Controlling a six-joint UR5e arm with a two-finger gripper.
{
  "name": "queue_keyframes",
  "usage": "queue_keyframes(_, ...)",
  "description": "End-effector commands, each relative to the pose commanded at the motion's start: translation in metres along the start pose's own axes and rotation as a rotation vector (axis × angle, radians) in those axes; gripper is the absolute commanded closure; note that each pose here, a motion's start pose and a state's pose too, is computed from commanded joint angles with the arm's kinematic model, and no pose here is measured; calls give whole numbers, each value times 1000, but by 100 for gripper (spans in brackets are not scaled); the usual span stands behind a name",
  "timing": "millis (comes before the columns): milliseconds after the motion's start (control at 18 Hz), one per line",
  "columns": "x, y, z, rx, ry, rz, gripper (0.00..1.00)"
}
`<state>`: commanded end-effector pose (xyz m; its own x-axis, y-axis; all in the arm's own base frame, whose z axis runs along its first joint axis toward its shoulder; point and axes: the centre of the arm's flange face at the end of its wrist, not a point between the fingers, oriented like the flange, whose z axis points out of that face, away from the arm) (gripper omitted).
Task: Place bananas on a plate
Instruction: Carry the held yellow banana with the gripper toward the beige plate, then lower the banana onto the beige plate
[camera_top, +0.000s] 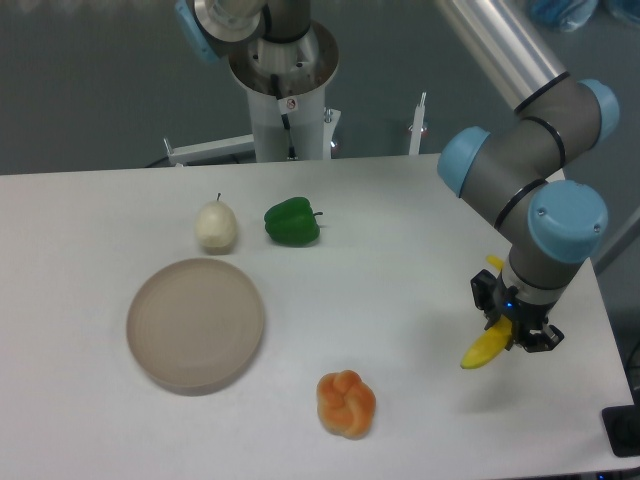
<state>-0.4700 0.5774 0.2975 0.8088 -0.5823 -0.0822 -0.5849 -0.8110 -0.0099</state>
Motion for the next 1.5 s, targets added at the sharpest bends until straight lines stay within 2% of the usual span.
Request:
queue_keyframes(167, 5, -13, 0, 1, 2, 9, 100)
queue_keyframes(556, 34, -81, -11, 10, -1, -11, 100)
queue_keyframes(667, 42, -90, -18, 13, 13, -8, 100)
queue_keyframes(778, 62, -101, -22, 4, 59, 12, 100)
queue_keyframes(944, 99, -131, -41, 13, 61, 62, 100)
queue_keyframes(1000, 110, -142, -46, 17, 59, 64, 100)
queue_keyframes(1111, 133, -179, -50, 19, 56, 3, 100)
queue_keyframes(1278, 167, -228, -48, 18, 63, 27, 100)
queue_keyframes(1500, 208, -274, -36, 9, 89, -18, 100)
